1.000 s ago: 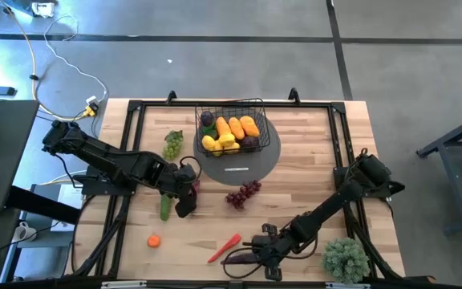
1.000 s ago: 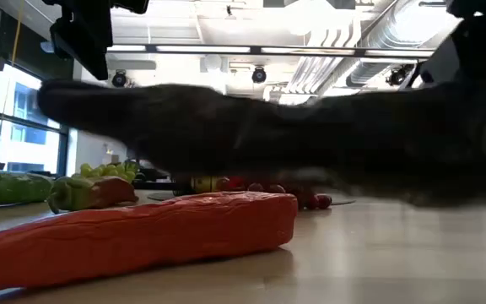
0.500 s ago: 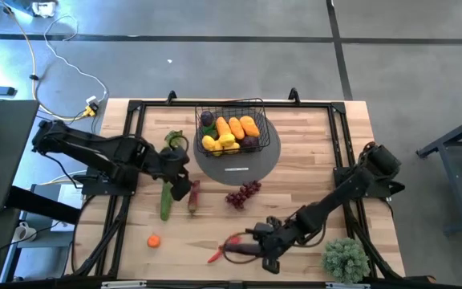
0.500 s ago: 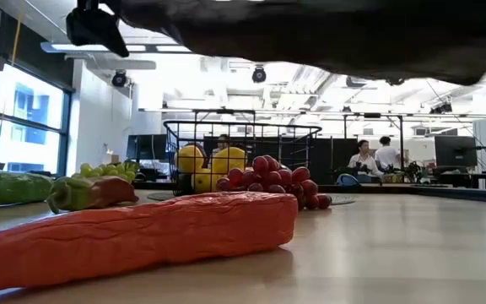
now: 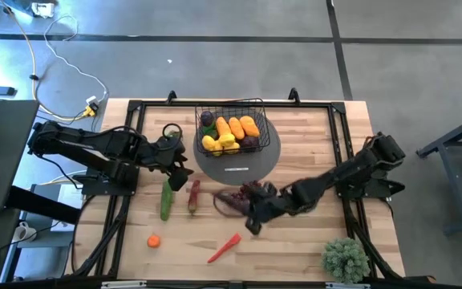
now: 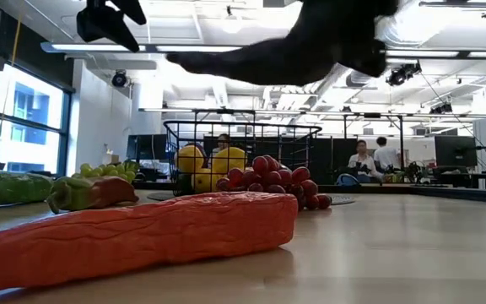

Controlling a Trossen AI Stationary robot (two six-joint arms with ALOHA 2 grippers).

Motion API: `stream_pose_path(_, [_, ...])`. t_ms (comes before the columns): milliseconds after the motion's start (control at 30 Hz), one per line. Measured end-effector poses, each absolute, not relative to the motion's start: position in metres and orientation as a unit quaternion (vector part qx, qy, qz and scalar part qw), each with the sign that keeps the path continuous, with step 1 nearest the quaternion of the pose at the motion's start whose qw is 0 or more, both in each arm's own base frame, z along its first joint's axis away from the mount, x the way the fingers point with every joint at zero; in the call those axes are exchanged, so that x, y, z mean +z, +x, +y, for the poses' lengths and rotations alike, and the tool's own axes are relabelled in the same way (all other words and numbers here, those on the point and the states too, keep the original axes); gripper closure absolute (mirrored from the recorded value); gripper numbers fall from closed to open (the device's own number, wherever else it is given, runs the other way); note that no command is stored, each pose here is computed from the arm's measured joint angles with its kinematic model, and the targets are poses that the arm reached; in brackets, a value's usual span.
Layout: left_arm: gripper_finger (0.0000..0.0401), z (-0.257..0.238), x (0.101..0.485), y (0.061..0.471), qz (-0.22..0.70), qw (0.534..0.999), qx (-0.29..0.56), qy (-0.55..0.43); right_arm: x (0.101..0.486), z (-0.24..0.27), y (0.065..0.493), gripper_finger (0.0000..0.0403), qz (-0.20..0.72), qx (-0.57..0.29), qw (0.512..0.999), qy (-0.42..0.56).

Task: Build produce basket
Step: Put the eggplant into the wire basket

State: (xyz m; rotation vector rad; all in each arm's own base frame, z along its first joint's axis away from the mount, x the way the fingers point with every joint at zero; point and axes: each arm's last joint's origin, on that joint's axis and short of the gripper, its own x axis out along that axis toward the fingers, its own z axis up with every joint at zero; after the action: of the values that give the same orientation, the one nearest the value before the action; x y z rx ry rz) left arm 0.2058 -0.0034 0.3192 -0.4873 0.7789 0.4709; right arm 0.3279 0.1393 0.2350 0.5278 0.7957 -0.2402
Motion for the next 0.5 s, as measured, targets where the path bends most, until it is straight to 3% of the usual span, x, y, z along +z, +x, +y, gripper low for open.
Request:
stream_pose_path(233, [0.0146, -0.002, 0.32, 0.205, 0.366, 0.876, 0.241, -0.202, 0.246, 0.085, 0.336, 0.0288, 0.334, -0.229, 0.881, 0.246])
stream_pose_path(500, [0.0146, 0.001, 0.321, 0.204, 0.351, 0.878, 0.274, -0.176, 0.25, 0.02, 0.343, 0.0288, 0.338, -0.271, 0.878, 0.205])
